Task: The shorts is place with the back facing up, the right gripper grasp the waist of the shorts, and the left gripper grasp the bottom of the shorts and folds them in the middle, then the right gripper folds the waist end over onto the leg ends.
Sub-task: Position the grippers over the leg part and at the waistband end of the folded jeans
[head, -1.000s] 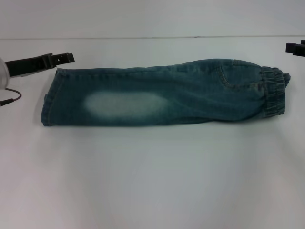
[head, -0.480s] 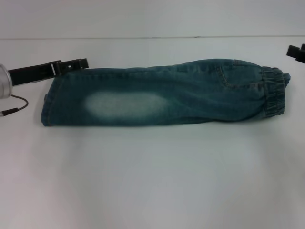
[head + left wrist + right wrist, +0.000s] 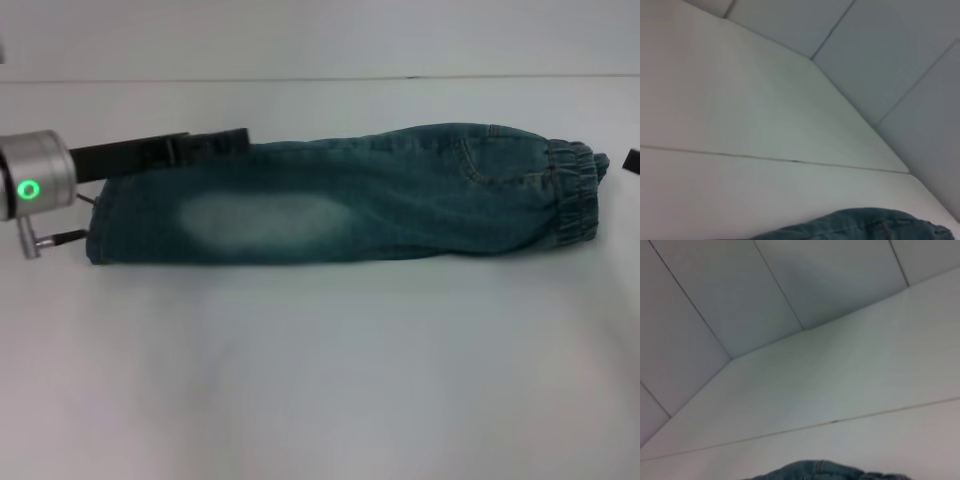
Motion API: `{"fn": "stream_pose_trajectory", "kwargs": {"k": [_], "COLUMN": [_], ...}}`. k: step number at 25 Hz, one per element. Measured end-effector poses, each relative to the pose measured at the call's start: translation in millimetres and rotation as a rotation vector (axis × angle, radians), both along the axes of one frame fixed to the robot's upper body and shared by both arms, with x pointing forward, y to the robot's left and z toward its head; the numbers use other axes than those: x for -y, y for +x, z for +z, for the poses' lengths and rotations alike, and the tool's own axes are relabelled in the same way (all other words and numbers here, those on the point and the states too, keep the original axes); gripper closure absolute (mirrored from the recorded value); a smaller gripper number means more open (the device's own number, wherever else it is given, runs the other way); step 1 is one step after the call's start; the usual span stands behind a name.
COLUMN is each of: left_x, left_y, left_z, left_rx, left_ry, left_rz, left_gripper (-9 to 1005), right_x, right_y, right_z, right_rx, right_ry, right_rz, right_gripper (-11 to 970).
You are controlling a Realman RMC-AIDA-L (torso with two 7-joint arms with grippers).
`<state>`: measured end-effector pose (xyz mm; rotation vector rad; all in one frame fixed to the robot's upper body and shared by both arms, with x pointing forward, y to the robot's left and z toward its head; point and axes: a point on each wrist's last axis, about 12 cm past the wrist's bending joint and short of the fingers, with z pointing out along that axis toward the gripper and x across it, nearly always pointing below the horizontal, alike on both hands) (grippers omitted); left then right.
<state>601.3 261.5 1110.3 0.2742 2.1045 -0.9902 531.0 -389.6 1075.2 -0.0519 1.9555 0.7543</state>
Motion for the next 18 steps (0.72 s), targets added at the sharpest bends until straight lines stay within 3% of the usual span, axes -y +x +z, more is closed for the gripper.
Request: {"fn": "stream_pose_trajectory", "kwargs": {"k": [11, 18], "left_x": [35.3, 42.9], "left_y": [-5.5, -7.6], "left_z": [-2.7, -2.9], "left_rx": [0.034, 0.070], "left_ry": [0.003, -0.033], "left_rz": [-0.171, -0.201], "left_gripper": [109, 109], "right_x": [5.5, 12.1], "right_y": [-12.3, -9.6], "right_z": [-4.9, -5.0], "right_rx": [-0.080, -0.137], "right_ry": [0.052, 0.025], "right_rz": [0.062, 0.056], "right_gripper": [385, 386]}}
